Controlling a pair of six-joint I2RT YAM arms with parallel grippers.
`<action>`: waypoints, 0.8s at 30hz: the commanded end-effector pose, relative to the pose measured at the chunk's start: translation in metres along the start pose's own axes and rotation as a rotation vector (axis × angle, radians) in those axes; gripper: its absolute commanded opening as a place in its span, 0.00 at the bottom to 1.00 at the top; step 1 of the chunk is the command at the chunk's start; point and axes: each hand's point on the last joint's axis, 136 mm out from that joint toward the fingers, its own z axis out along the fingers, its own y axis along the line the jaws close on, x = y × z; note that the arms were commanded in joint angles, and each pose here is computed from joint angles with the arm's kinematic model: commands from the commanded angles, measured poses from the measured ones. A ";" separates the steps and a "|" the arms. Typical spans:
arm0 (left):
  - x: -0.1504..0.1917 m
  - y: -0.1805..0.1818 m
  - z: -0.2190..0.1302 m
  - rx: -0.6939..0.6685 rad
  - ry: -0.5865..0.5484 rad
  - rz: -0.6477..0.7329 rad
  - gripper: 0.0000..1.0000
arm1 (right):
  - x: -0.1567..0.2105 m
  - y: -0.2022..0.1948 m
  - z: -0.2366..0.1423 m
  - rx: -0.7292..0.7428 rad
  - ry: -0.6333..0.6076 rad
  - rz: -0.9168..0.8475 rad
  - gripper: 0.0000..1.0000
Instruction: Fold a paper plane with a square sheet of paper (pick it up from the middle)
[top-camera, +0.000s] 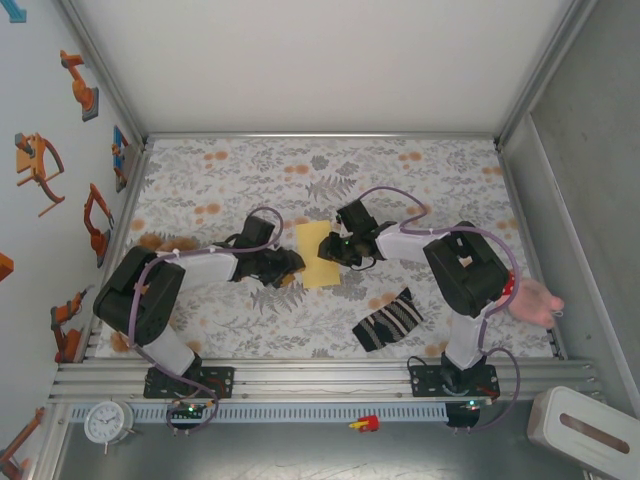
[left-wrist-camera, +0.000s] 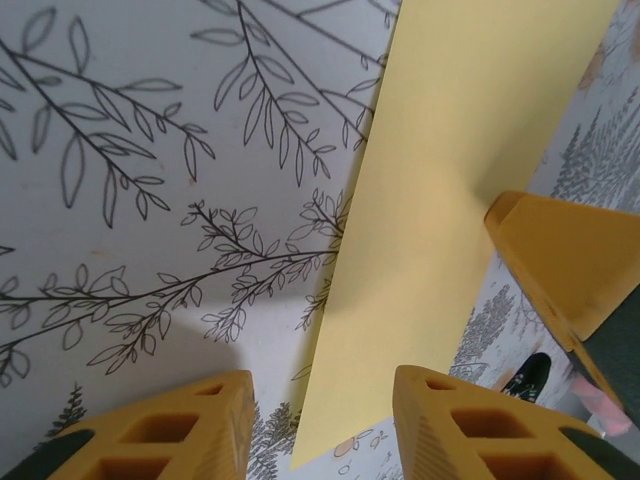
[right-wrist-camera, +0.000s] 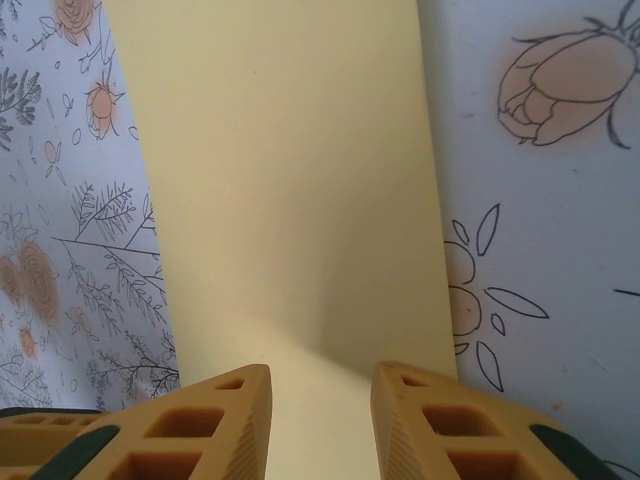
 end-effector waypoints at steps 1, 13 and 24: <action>0.004 -0.006 0.004 0.007 0.029 0.016 0.40 | 0.016 -0.029 0.011 0.072 0.049 0.044 0.32; 0.010 -0.014 0.017 0.053 0.092 0.045 0.39 | 0.018 -0.032 0.011 0.078 0.051 0.055 0.30; -0.001 -0.038 0.008 0.128 0.061 0.081 0.36 | 0.019 -0.033 0.011 0.083 0.052 0.058 0.30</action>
